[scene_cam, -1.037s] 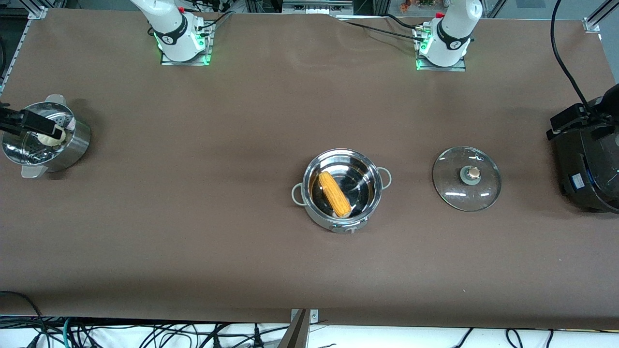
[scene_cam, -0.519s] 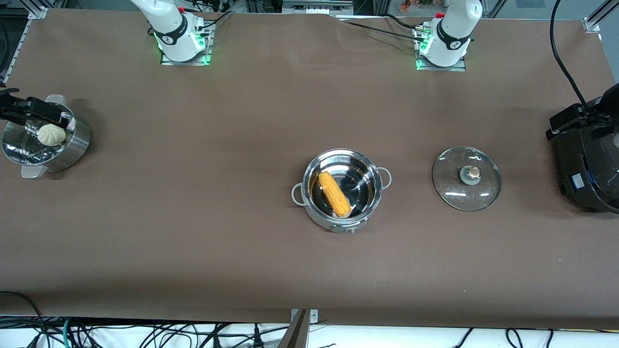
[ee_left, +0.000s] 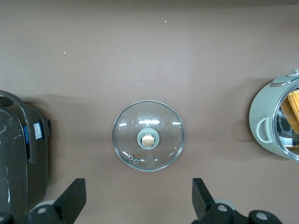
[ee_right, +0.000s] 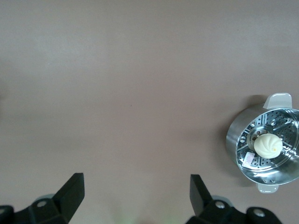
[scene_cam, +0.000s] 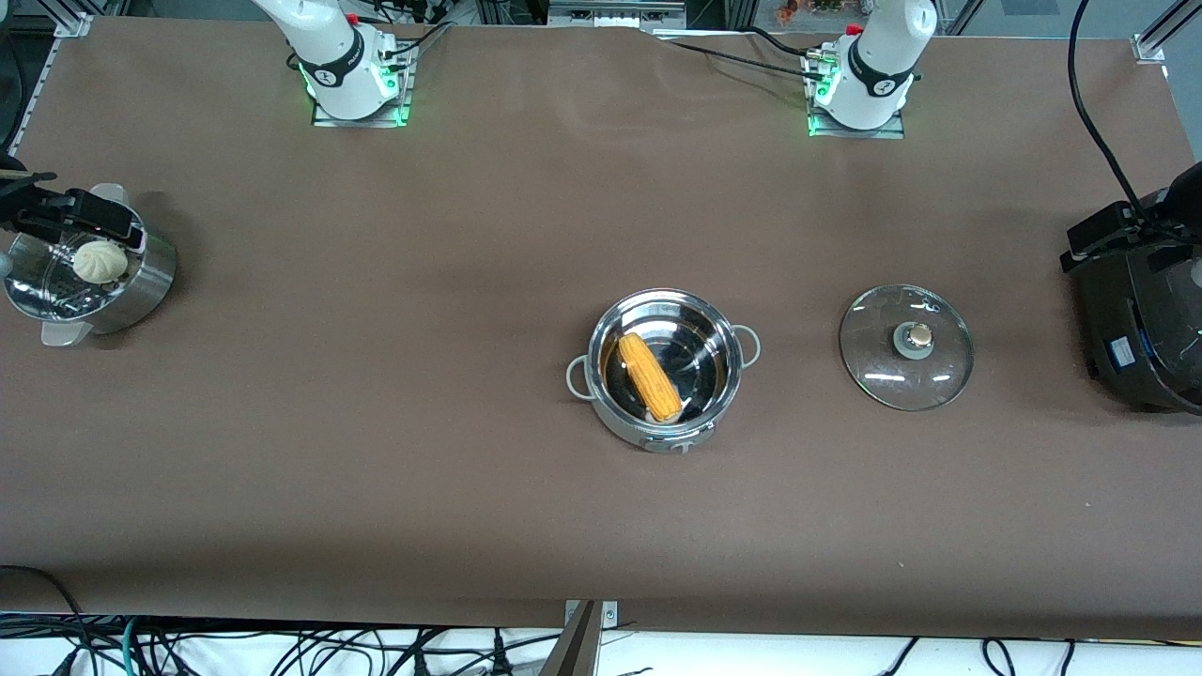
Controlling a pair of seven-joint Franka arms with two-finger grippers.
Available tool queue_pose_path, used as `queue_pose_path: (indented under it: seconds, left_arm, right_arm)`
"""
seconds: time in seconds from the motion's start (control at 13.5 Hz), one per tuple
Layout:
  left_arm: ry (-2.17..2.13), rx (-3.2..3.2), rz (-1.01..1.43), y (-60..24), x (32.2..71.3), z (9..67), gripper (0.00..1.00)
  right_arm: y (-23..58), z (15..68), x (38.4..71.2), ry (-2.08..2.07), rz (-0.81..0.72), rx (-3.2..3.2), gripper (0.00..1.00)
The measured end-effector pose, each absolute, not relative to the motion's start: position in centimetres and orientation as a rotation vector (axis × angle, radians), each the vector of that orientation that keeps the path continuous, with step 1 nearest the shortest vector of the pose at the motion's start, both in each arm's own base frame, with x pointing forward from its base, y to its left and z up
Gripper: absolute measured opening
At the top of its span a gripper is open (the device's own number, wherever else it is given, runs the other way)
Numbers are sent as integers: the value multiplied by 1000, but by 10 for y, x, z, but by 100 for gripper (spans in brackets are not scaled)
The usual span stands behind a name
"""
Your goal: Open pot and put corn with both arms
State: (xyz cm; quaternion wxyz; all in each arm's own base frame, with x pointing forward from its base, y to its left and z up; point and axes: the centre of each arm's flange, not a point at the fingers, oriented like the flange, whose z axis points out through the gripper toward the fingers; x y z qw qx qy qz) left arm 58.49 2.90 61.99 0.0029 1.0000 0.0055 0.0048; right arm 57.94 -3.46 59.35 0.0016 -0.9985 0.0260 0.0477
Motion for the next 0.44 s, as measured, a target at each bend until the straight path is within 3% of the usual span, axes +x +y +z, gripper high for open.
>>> queue_pose_path:
  seconds: [0.44]
  left_arm:
    - [17,3136,14,29,585,620,100]
  right_arm:
    - [-34,590,583,77,146,-3138,100]
